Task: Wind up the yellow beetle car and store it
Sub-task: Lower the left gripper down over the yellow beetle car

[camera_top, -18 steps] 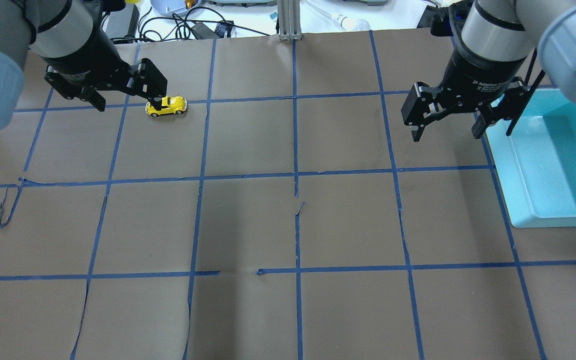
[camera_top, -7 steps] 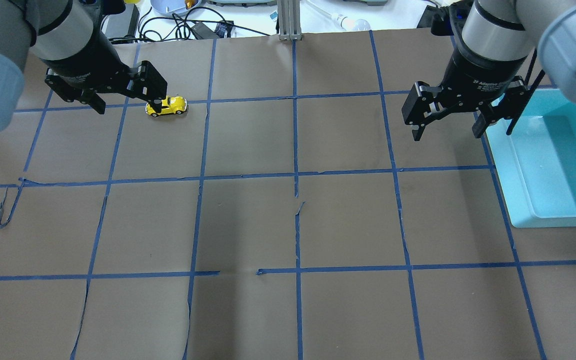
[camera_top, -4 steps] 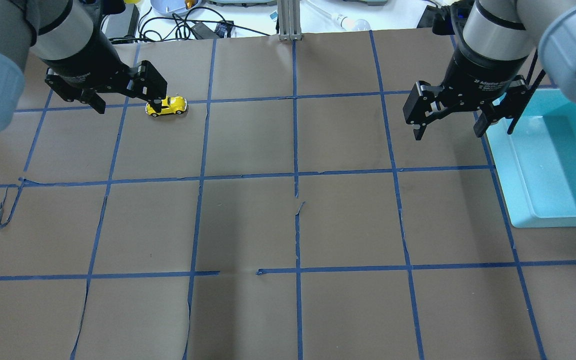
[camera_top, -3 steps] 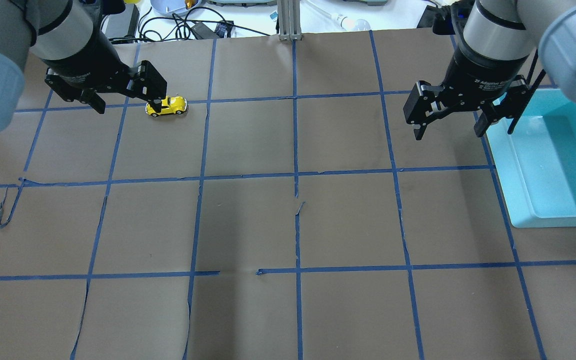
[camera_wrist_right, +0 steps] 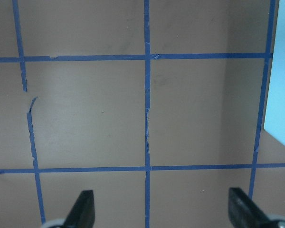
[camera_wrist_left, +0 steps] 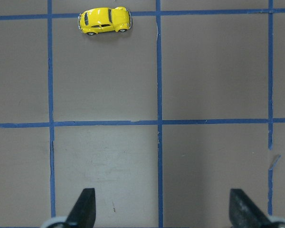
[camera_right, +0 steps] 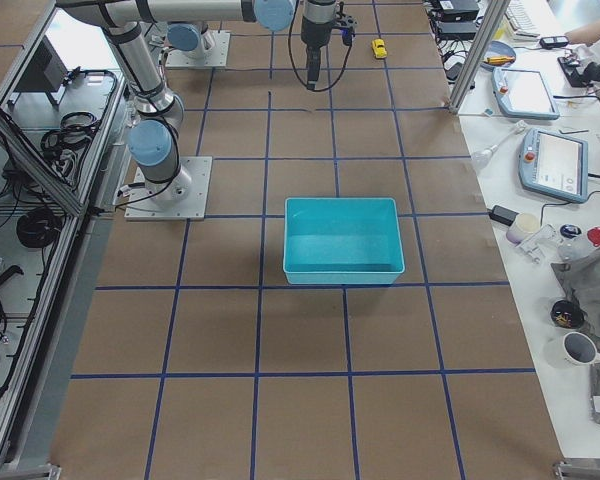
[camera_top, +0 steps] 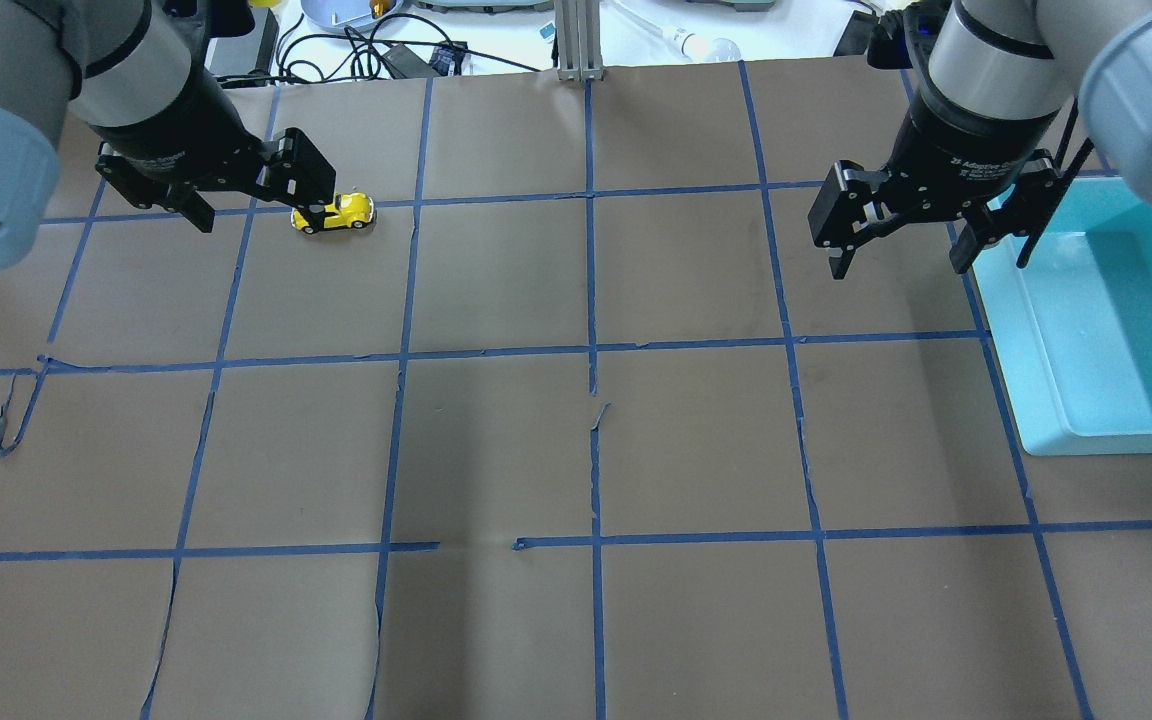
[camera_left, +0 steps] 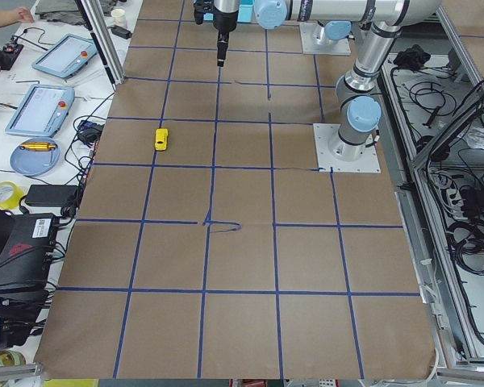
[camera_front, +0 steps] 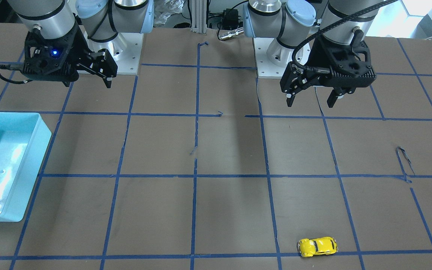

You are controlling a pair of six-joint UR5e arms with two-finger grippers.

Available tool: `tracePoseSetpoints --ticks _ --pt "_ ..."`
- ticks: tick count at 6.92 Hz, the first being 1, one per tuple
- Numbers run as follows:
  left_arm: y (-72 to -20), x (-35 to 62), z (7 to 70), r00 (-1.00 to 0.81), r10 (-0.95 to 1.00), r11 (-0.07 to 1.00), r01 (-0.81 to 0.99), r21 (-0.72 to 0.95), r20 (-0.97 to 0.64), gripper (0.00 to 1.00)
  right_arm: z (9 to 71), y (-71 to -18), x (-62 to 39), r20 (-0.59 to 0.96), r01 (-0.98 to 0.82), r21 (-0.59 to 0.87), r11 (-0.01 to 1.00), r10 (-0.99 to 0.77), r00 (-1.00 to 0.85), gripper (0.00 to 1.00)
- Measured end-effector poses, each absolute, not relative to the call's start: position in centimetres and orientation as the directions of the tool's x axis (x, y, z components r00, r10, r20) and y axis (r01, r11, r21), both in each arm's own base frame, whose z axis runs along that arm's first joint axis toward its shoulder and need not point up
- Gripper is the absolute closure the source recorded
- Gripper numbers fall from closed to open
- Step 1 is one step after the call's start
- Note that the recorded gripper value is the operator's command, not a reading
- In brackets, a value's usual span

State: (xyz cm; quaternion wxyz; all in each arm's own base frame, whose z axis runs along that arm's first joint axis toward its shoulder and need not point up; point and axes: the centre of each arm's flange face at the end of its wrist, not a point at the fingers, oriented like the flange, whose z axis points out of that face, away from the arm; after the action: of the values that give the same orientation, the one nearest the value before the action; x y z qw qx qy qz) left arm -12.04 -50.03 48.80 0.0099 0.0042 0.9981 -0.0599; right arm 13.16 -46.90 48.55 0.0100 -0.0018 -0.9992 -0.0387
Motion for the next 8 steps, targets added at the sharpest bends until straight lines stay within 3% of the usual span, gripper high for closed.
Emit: tracePoseSetpoints --ticks 2,5,6,8 --pt "-53.1 -10.7 44.9 -1.0 0.018 0.996 0.02 -0.09 -0.02 0.0 48.5 -46.9 13.2 0.021 0.005 0.077 0.997 0.003 -1.0 0.0" --pt "-60.3 -6.6 36.1 -0.959 0.28 0.958 0.281 -0.062 -0.032 0.0 48.5 -46.9 13.0 0.022 0.007 0.079 0.997 0.005 -1.0 0.0" --pt "-62.3 -4.5 33.8 -0.904 0.426 0.902 0.427 -0.067 -0.038 0.0 48.5 -46.9 13.0 0.022 0.008 0.079 0.997 0.006 -1.0 0.0" --pt "-66.5 -2.4 30.8 -0.684 0.726 0.676 0.728 -0.116 -0.067 0.0 48.5 -47.0 13.0 0.02 0.009 0.077 0.997 0.008 -1.0 0.0"
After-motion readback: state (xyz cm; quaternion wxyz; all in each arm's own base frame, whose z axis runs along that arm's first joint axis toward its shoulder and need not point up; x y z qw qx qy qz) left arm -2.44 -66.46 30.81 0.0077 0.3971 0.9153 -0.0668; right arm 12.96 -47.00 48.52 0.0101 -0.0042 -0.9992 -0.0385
